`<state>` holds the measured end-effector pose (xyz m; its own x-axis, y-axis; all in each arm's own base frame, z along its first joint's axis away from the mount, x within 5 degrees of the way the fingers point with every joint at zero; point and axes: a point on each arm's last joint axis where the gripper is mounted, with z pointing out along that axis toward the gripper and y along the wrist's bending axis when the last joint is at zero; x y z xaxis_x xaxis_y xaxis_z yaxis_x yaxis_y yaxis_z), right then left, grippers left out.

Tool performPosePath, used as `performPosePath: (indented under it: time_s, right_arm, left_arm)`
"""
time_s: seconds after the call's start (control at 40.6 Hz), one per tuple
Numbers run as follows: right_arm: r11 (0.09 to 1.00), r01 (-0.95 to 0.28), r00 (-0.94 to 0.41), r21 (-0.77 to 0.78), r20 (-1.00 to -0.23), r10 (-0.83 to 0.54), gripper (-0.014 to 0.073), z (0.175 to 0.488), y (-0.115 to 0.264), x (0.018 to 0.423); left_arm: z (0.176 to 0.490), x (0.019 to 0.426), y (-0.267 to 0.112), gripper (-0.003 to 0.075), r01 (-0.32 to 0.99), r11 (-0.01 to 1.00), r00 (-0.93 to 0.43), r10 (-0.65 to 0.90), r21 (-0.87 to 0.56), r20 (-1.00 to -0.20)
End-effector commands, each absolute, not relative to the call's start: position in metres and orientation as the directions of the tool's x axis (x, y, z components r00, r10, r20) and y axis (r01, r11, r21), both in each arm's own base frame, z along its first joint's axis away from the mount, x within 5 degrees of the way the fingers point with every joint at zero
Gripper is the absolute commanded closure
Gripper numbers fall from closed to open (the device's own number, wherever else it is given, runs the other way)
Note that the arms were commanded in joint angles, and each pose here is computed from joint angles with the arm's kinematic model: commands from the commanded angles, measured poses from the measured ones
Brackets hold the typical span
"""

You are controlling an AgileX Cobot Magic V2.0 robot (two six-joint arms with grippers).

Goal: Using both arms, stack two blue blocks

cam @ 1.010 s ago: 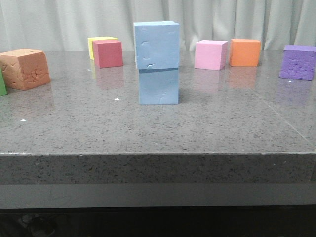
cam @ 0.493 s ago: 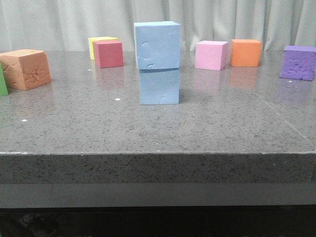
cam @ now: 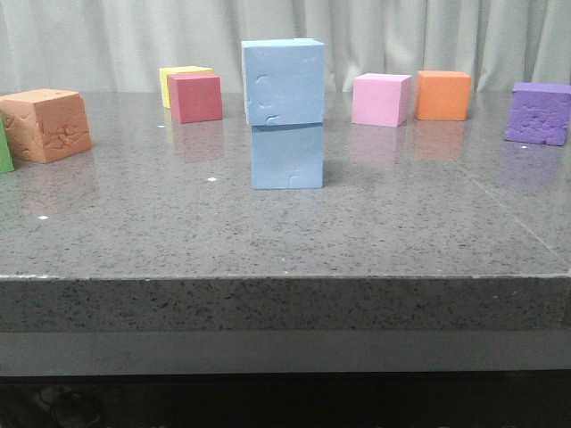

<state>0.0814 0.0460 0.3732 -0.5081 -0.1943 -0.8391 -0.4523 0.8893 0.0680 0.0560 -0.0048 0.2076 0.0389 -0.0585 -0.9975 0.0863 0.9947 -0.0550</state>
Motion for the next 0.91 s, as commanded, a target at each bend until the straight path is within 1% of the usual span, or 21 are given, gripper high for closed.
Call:
performPosePath:
  time_s: [0.0,0.468,0.542,0.591,0.641,0.665,0.715,0.739,0.764,0.838,0.887]
  right_arm:
    - [0.891,-0.450,-0.437,0.057,-0.885,-0.164,0.0664,0.385,0.046,0.084]
    - [0.891,-0.451,-0.437,0.059,-0.885,-0.163,0.0664,0.383,0.046,0.084]
    - [0.906,-0.421,-0.423,0.045,-0.893,-0.153,0.0664,0.377,0.041,0.083]
    - [0.925,-0.376,-0.400,0.051,-0.910,-0.112,0.0664,0.369,0.036,0.082]
    - [0.940,-0.335,-0.355,0.067,-0.933,-0.060,0.0664,0.360,0.031,0.080]
    - [0.945,-0.319,-0.312,0.076,-0.950,-0.029,0.0664,0.357,0.028,0.077]
    - [0.959,-0.273,-0.249,0.078,-0.968,0.007,0.0664,0.340,0.023,0.074]
    - [0.966,-0.247,-0.197,0.079,-0.980,0.029,0.0664,0.335,0.019,0.071]
    - [0.973,-0.218,-0.177,0.079,-0.983,0.040,0.0664,0.323,0.017,0.070]
    - [0.983,-0.165,-0.045,0.080,-0.996,0.073,0.0664,0.301,0.011,0.062]
    - [0.988,-0.135,0.002,0.080,-0.997,0.081,0.0664,0.279,0.008,0.059]
  left_arm:
    - [0.204,0.055,-0.004,0.0738,0.086,0.994,0.109,-0.075,-0.065,-0.991]
    - [0.204,0.055,-0.004,0.0738,0.086,0.994,0.109,-0.075,-0.065,-0.991]
    - [0.204,0.055,-0.004,0.0738,0.086,0.994,0.109,-0.075,-0.065,-0.991]
    - [0.204,0.055,-0.004,0.0738,0.086,0.994,0.109,-0.075,-0.065,-0.991]
    - [0.204,0.055,-0.004,0.0738,0.086,0.994,0.109,-0.075,-0.065,-0.991]
    - [0.204,0.055,-0.004,0.0738,0.086,0.994,0.109,-0.075,-0.065,-0.991]
    - [0.204,0.055,-0.004,0.0738,0.086,0.994,0.109,-0.075,-0.065,-0.991]
    - [0.204,0.055,-0.004,0.0738,0.086,0.994,0.109,-0.075,-0.065,-0.991]
    - [0.204,0.055,-0.004,0.0738,0.086,0.994,0.109,-0.075,-0.065,-0.991]
    - [0.204,0.055,-0.004,0.0738,0.086,0.994,0.109,-0.075,-0.065,-0.991]
    - [0.204,0.055,-0.004,0.0738,0.086,0.994,0.109,-0.075,-0.065,-0.991]
